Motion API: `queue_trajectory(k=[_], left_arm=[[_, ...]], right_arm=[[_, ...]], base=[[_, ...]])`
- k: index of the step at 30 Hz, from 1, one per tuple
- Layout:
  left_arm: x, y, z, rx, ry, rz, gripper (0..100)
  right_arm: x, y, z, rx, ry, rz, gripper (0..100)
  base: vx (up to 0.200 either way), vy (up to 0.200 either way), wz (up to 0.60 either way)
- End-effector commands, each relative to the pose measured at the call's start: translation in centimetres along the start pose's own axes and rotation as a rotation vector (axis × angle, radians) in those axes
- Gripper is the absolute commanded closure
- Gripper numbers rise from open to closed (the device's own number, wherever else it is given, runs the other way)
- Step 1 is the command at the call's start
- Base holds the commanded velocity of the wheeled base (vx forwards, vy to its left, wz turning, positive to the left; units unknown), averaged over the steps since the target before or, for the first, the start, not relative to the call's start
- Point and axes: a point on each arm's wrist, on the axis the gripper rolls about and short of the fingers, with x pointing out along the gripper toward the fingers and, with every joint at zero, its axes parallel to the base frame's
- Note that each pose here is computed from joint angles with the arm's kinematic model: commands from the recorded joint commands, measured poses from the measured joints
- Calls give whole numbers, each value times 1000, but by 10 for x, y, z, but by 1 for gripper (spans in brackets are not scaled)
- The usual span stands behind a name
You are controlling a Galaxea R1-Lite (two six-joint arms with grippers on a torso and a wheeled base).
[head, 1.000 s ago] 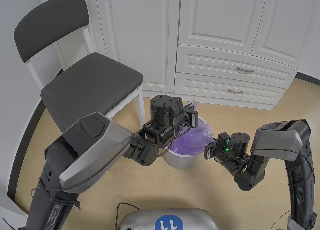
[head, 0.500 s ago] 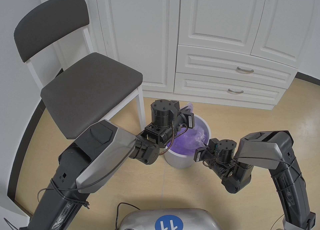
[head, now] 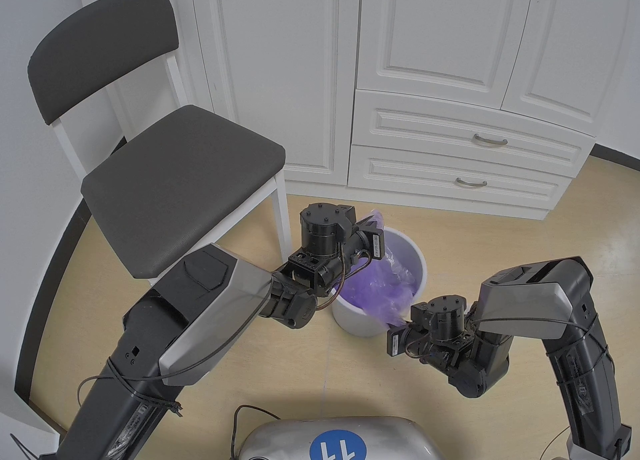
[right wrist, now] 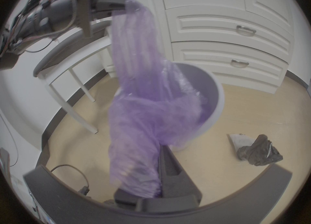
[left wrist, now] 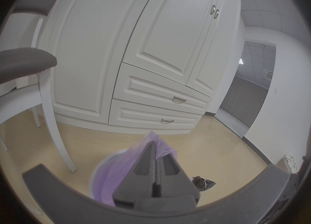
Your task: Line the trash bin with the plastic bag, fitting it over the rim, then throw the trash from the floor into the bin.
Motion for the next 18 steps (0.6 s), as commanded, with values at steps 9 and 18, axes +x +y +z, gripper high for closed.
queue_trajectory(k=[9, 18], left_arm=[[6, 13, -3, -3, 5, 21, 100], [10, 29, -14, -6, 69, 55, 100]], right_arm=[[-21, 47, -5, 2, 45, 136, 100], [-32, 24, 9, 21, 102, 100, 100]], base=[[0, 0, 0], [0, 0, 0]])
